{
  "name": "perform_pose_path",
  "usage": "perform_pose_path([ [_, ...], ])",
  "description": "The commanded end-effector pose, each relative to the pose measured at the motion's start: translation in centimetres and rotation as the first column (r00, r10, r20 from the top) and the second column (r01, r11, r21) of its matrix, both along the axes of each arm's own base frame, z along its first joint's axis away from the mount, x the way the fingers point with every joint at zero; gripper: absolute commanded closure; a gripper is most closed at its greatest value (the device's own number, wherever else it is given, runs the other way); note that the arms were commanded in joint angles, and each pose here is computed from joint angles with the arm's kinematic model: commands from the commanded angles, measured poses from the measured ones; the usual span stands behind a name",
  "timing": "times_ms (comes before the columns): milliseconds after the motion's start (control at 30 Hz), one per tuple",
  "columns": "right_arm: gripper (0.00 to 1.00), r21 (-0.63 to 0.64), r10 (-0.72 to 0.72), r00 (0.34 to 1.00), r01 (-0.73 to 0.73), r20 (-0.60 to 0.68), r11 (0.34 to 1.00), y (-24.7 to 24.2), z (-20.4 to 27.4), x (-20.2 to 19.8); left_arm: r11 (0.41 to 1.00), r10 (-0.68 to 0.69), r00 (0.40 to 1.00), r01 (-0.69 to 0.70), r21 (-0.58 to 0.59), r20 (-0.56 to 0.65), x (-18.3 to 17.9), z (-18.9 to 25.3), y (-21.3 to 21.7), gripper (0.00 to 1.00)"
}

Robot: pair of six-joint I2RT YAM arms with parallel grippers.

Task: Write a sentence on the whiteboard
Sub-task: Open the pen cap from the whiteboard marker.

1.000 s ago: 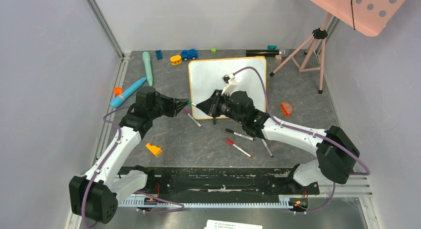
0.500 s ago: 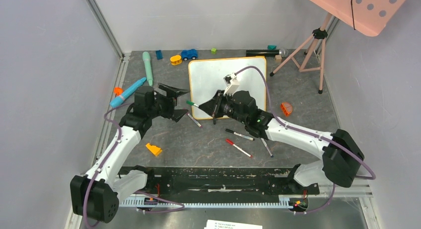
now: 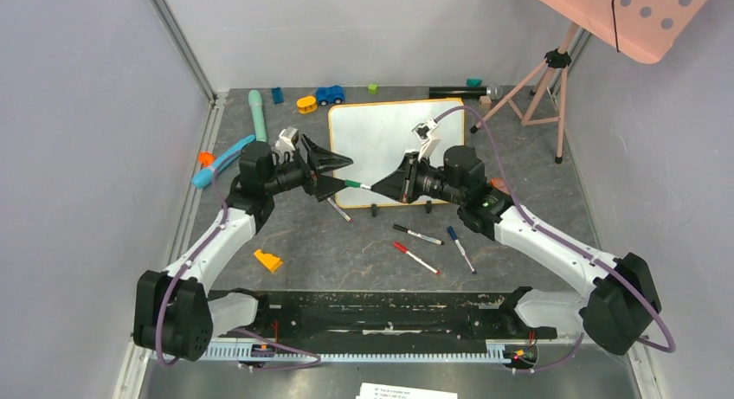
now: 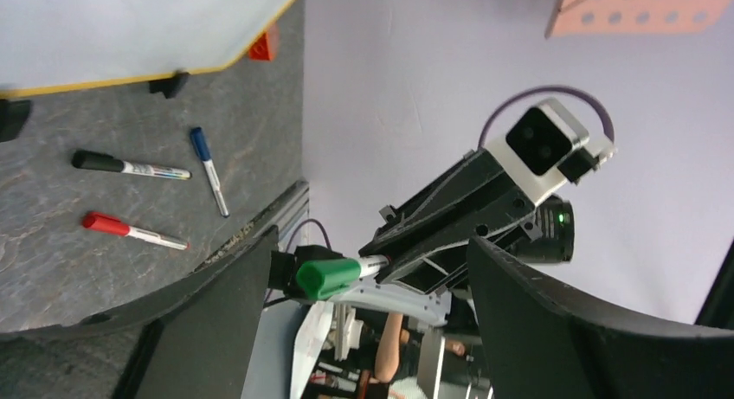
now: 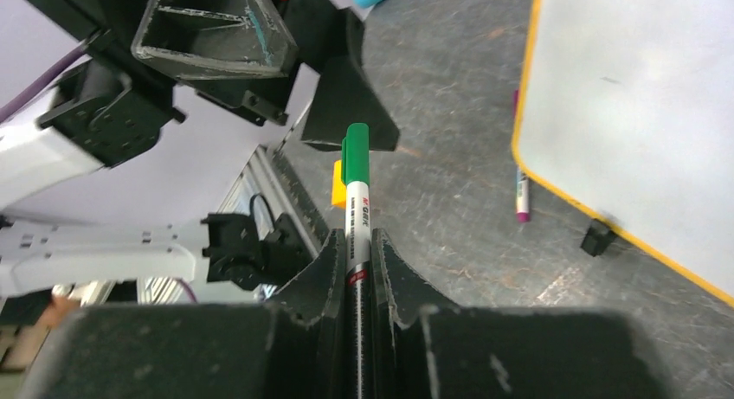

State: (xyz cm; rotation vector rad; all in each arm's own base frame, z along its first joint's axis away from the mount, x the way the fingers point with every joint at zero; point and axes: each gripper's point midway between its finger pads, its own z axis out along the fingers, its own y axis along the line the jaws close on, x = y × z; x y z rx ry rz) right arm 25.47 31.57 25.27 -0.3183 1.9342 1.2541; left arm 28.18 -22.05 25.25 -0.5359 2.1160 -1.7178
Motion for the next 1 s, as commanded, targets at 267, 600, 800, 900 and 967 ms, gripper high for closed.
perform_pose_path([
  [267, 1.0, 0.072, 0.155, 0.984, -0.161, 0.082, 0.984, 1.5, 3.4, -1.8, 0.946, -0.219, 0.959, 0.253, -0.203, 0.178, -4.0, 5.1, -1.7, 0.41],
  [600, 1.0, 0.072, 0.118, 0.989, -0.124, 0.088, 0.99, 0.9, 3.3, -1.7, 0.93, -0.289, 0.941, 0.319, -0.18, 0.175, -5.7, 5.3, -2.0, 0.47],
  [800, 1.0, 0.072, 0.103, 0.991, -0.108, 0.081, 0.992, 0.4, 2.9, -2.0, 0.924, -0.311, 0.936, 0.339, -0.177, 0.167, -6.5, 4.9, -2.3, 0.82],
  [900, 1.0, 0.067, 0.098, 0.992, -0.103, 0.076, 0.992, 0.2, 2.5, -2.2, 0.925, -0.31, 0.935, 0.338, -0.174, 0.172, -6.7, 5.0, -2.3, 0.86],
  [967, 1.0, 0.061, 0.097, 0.993, -0.101, 0.068, 0.993, 0.1, 2.1, -2.2, 0.926, -0.308, 0.936, 0.336, -0.171, 0.173, -6.8, 5.0, -2.2, 0.95],
])
